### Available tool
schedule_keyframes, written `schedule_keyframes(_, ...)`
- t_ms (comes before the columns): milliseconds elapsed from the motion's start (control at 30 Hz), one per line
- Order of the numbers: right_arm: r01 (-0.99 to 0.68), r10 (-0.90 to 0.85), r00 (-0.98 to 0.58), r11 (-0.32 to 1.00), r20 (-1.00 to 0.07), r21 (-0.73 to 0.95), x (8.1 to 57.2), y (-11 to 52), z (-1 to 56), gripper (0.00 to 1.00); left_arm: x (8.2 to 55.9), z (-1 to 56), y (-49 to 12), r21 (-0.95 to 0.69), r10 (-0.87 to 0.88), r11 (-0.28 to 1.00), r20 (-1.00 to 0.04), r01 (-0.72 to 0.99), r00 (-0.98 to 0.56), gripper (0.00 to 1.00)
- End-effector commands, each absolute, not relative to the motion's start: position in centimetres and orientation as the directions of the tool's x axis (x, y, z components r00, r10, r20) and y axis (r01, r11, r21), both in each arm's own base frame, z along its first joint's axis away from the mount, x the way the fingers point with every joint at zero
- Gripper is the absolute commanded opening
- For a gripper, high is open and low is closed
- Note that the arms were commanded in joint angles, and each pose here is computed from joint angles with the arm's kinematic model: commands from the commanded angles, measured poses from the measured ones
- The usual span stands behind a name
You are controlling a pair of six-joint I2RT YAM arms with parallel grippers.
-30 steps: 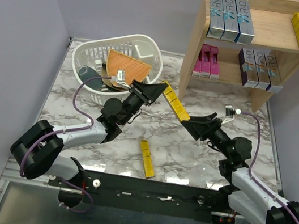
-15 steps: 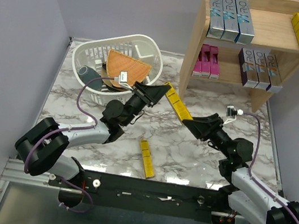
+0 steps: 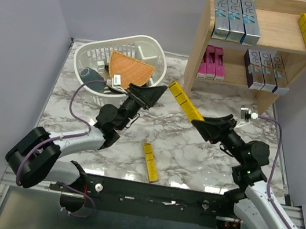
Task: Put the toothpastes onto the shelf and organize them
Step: Pick up the toothpaste from the center of the board, then place the toothpaste on the shelf.
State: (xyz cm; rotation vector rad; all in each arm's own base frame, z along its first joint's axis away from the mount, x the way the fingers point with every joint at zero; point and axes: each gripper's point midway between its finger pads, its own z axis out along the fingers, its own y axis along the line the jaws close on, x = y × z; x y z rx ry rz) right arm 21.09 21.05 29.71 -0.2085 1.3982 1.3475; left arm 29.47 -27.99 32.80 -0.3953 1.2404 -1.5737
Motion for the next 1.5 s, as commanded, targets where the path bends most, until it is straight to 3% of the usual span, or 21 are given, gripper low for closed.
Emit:
schedule_keyframes(0,-0.709,0.473,-0.211,0.528,-0.856,0.467,22.2,19.0,32.0,0.35,29.9,32.8,-25.0,-0.814,-0.818,0.334,-0.501,0.474,-0.283,0.99)
schedule_keyframes(33,-0.707,0.454,-0.174,0.560,-0.874,0.432,22.3,18.6,32.7,0.35,30.2,32.7,-24.1,-0.806,-0.810,0.392,-0.531,0.443,-0.249,0.99)
schedule_keyframes(67,-0.690,0.447,-0.158,0.587,-0.880,0.422,22.6,18.2,33.0,0.35,30.6,30.4,-23.4,-0.764,-0.740,0.523,-0.627,0.378,-0.243,0.99)
schedule_keyframes(100,-0.670,0.427,-0.172,0.611,-0.888,0.423,22.7,17.9,32.7,0.35,30.2,32.4,-22.3,-0.743,-0.735,0.550,-0.647,0.381,-0.201,0.99)
schedule_keyframes(167,-0.652,0.412,-0.100,0.661,-0.906,0.372,23.0,16.9,35.0,0.34,30.6,30.4,-19.9,-0.655,-0.635,0.708,-0.754,0.264,-0.166,0.99)
schedule_keyframes(300,-0.594,0.373,-0.004,0.745,-0.928,0.303,23.5,15.1,38.3,0.34,30.2,32.5,-15.4,-0.505,-0.495,0.857,-0.862,0.107,-0.108,0.99)
schedule_keyframes(367,-0.557,0.364,0.068,0.787,-0.929,0.267,23.8,14.0,41.2,0.34,29.6,31.7,-14.2,-0.436,-0.424,0.899,-0.892,0.049,-0.158,0.99)
schedule_keyframes(567,-0.385,0.312,0.183,0.895,-0.932,0.225,25.4,10.5,46.5,0.34,28.7,34.4,-12.8,-0.233,-0.216,0.971,-0.955,0.062,-0.201,0.99)
schedule_keyframes(733,-0.269,0.247,0.270,0.947,-0.931,0.174,26.2,8.2,52.1,0.34,29.5,35.2,-11.4,-0.108,-0.103,0.994,-0.984,0.028,-0.145,0.99)
schedule_keyframes(900,-0.033,0.038,0.301,0.999,-0.953,0.029,29.2,5.1,54.8,0.34,30.9,31.6,-12.0,-0.094,-0.082,0.994,-0.980,0.058,-0.180,0.99)
schedule_keyframes(1033,0.085,-0.126,0.236,0.990,-0.964,-0.108,33.5,3.2,55.3,0.34,31.2,29.7,-11.4,-0.073,-0.062,0.996,-0.977,0.043,-0.205,0.99)
schedule_keyframes(1467,-0.006,-0.268,0.018,0.963,-0.963,-0.268,44.0,-3.3,51.5,0.35,31.4,29.7,-10.3,-0.044,-0.042,0.999,-0.984,0.010,-0.173,0.99)
